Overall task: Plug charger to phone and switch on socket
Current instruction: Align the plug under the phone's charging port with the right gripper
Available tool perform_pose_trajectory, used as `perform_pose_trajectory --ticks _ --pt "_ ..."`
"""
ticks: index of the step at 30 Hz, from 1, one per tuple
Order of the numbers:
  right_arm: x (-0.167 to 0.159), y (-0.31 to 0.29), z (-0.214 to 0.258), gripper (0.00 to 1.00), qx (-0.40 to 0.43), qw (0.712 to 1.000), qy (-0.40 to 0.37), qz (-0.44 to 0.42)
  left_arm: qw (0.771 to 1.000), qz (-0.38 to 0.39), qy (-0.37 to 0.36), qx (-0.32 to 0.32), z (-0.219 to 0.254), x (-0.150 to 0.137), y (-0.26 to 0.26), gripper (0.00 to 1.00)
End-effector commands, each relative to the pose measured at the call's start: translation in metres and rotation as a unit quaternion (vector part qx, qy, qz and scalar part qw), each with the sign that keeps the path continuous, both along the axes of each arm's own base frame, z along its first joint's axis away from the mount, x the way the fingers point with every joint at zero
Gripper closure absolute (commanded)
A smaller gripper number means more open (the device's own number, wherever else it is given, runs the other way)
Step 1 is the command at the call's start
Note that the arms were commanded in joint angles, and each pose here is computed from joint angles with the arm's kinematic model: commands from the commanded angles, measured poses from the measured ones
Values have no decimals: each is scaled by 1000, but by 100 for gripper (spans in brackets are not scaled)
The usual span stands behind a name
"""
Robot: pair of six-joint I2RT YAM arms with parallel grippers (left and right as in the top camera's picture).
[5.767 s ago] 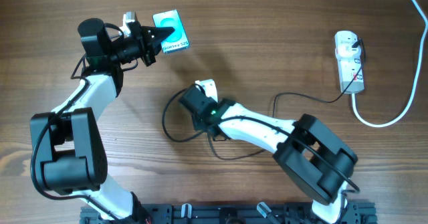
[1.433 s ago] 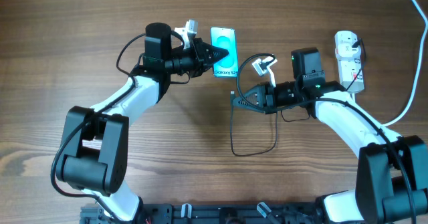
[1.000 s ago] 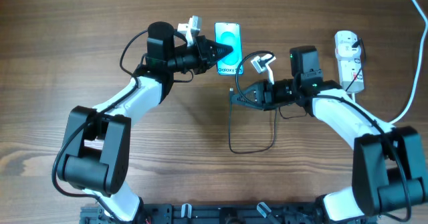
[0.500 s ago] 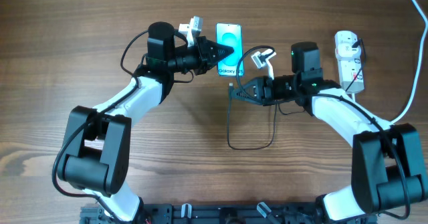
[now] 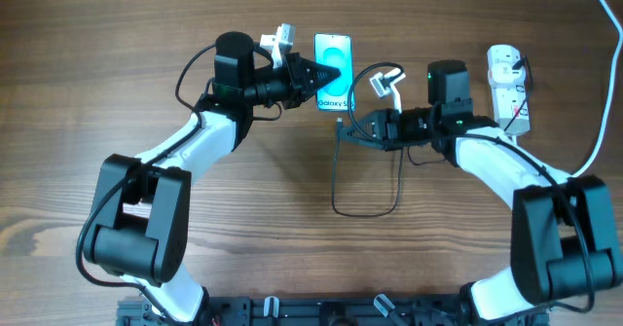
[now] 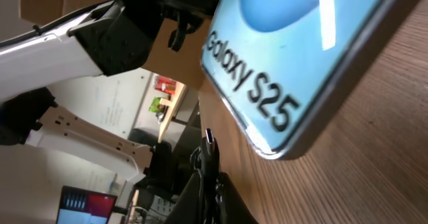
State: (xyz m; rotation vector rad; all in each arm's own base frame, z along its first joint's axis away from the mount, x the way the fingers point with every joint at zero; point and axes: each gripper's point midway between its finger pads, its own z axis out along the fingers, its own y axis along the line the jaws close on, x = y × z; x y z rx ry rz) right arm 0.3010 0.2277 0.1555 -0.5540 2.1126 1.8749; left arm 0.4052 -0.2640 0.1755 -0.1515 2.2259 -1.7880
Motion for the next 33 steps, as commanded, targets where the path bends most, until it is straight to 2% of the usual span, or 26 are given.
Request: perform_pose_trajectory --ticks 1,33 --pt "-1 0 -4 96 12 1000 25 10 1000 -16 -19 -11 12 -1 -5 96" --pt "3 8 1 96 20 999 28 16 1000 -16 -18 -11 12 -1 -5 96"
